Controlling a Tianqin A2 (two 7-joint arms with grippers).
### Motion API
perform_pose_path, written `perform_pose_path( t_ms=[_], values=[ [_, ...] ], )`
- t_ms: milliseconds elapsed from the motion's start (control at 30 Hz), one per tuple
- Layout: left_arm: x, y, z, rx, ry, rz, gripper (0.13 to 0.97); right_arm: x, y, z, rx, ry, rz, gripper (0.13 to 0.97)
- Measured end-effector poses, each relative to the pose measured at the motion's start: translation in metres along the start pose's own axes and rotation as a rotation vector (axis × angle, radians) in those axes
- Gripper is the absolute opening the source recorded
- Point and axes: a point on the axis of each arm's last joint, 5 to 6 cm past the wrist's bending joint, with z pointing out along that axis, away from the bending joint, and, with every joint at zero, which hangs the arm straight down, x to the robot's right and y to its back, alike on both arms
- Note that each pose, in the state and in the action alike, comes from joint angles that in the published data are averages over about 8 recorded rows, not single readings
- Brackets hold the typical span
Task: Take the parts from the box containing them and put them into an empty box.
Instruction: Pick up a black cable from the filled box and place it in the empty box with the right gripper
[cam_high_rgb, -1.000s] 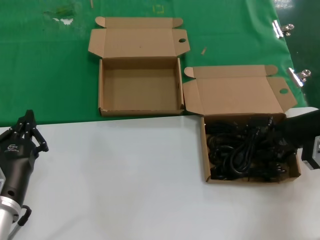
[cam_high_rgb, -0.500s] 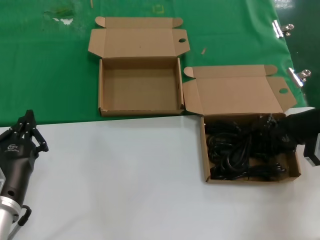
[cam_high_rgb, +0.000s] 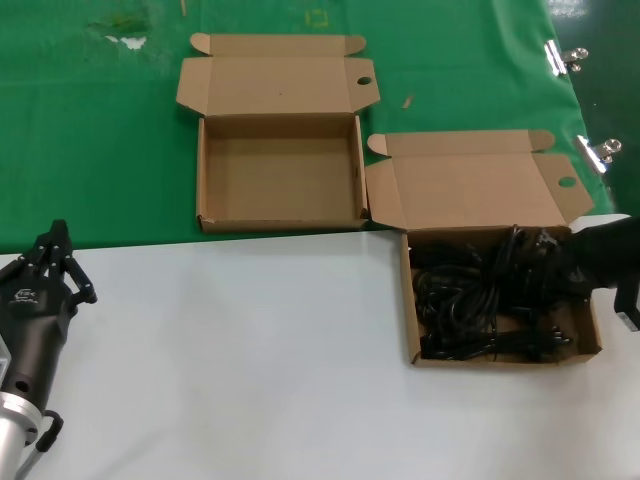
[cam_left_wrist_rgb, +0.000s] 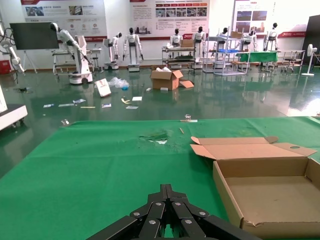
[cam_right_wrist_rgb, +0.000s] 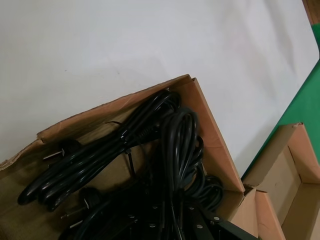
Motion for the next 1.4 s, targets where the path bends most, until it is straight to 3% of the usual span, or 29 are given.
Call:
perform_pose_path(
  t_ms=[133, 367, 767, 1033, 1400],
  values=[
    [0.0000, 0.0000, 0.000, 0.000, 0.000, 0.000, 0.140, 0.001, 0.001, -0.004, 0.001, 0.011, 0.010, 0.184],
    [0.0000, 0.0000, 0.000, 0.000, 0.000, 0.000, 0.140, 0.009, 0.000, -0.015, 0.005, 0.063, 0.082, 0.174],
    [0.0000, 0.0000, 0.000, 0.000, 0.000, 0.000, 0.140, 0.049, -0.024, -0.025, 0.004, 0.170, 0.369, 0.171],
    [0.0000, 0.0000, 0.000, 0.000, 0.000, 0.000, 0.140, 0.079, -0.042, -0.006, -0.046, 0.211, 0.520, 0.171],
    [0.0000, 0.0000, 0.000, 0.000, 0.000, 0.000, 0.140, 0.121, -0.050, 0.036, -0.046, 0.253, 0.542, 0.171]
  ],
)
